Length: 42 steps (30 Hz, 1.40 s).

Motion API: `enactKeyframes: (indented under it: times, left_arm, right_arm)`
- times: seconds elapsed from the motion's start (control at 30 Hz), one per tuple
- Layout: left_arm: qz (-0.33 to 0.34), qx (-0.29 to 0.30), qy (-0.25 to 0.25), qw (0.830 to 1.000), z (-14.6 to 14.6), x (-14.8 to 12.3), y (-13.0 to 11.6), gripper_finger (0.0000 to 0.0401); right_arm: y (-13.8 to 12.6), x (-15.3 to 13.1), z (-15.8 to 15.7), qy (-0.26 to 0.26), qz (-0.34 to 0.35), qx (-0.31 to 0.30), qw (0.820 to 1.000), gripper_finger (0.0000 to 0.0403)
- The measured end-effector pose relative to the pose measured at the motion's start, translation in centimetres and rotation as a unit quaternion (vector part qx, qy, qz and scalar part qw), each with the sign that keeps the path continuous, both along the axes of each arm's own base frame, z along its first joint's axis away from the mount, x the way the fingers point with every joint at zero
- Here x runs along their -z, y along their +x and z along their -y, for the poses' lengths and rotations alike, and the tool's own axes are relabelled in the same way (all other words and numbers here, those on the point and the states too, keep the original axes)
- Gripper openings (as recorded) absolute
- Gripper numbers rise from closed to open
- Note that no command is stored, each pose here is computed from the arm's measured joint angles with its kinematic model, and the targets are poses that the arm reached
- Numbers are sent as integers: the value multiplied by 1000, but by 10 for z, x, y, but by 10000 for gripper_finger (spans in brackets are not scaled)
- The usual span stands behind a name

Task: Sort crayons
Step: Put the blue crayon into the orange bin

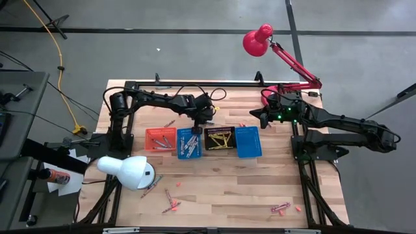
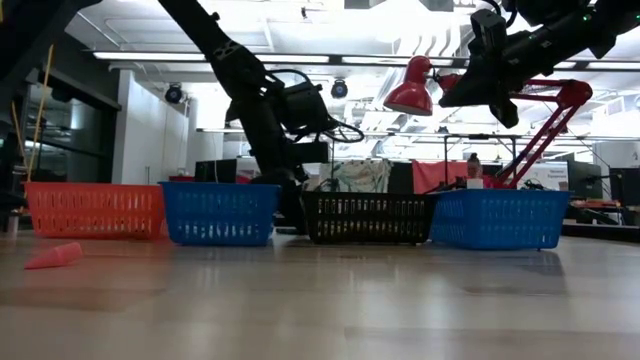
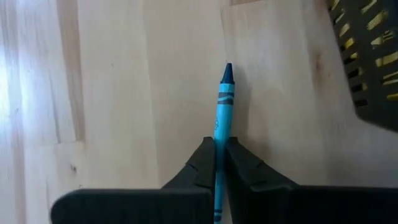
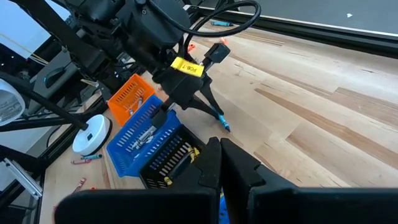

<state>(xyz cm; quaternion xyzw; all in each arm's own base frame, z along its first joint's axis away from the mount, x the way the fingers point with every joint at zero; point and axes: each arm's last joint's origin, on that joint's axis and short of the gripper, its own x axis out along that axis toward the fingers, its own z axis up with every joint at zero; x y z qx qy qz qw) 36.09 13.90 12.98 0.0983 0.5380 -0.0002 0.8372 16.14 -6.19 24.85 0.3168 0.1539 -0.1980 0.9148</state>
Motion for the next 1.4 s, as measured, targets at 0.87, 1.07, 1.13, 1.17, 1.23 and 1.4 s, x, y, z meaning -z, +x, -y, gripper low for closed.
enactKeyframes:
  times: [0.87,1.07,1.13,1.17,1.23,1.4]
  left_arm:
    - [162,-99,-14,982,-31,-129,-41,1]
    - [83,-73,-60,992,-9,-74,-6,21]
    - [62,-56,-67,994,1,-62,7,39]
    - [54,-43,-67,995,5,-57,13,50]
    - [26,-22,-59,998,13,-45,20,72]
    - [-12,-4,-16,1000,17,-28,31,123]
  right_arm:
    - [0,-1,0,-10,0,-4,1000,0]
    - [0,-1,0,-12,0,-5,1000,0]
    - [0,-1,0,-11,0,-4,1000,0]
    - [0,0,0,-9,0,-4,1000,0]
    - [0,0,0,-9,-1,-3,1000,0]
    - [0,0,0,-7,-2,-3,1000,0]
